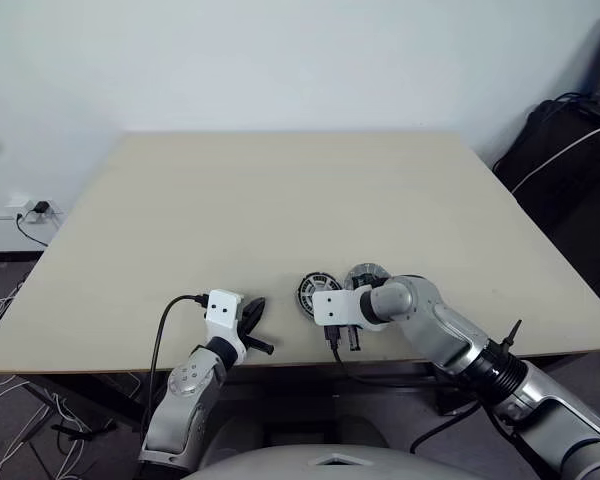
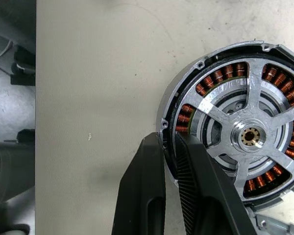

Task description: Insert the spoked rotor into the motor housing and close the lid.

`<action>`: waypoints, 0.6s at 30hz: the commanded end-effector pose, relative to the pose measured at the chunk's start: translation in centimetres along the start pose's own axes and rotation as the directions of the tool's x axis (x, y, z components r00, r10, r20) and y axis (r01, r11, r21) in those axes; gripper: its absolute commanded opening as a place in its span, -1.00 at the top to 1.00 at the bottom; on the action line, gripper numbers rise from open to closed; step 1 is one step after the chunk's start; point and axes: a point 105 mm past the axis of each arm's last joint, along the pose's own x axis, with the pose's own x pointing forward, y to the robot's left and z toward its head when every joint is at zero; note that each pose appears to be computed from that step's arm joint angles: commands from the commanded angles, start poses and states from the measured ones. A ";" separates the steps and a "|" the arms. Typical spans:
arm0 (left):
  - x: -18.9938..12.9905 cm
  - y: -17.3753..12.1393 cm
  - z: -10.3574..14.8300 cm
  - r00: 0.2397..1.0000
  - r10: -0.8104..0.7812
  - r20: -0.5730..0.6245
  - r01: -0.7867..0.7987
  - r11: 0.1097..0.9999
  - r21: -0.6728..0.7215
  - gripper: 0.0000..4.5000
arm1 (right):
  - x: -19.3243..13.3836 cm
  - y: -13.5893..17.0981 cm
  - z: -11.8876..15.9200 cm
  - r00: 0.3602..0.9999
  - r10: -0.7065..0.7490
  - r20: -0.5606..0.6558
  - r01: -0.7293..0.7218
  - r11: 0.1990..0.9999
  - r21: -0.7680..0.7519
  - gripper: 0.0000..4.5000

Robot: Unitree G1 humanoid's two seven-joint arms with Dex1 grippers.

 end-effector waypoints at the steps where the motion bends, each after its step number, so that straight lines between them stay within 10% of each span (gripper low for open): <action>1: 0.3 -0.4 1.1 0.999 -0.018 0.043 0.018 1.000 0.004 1.00 | -1.1 -0.9 1.5 0.999 -0.022 0.049 0.021 0.999 0.031 0.96; 9: 0.2 -0.3 1.1 0.999 -0.012 0.043 0.012 1.000 0.002 1.00 | -1.0 -2.1 2.4 0.995 -0.062 0.080 0.053 0.993 0.101 0.96; 18: 0.0 -0.1 1.1 0.999 -0.008 0.039 0.007 1.000 0.007 1.00 | -1.1 -3.2 4.5 0.974 -0.152 0.167 0.125 0.979 0.164 -0.33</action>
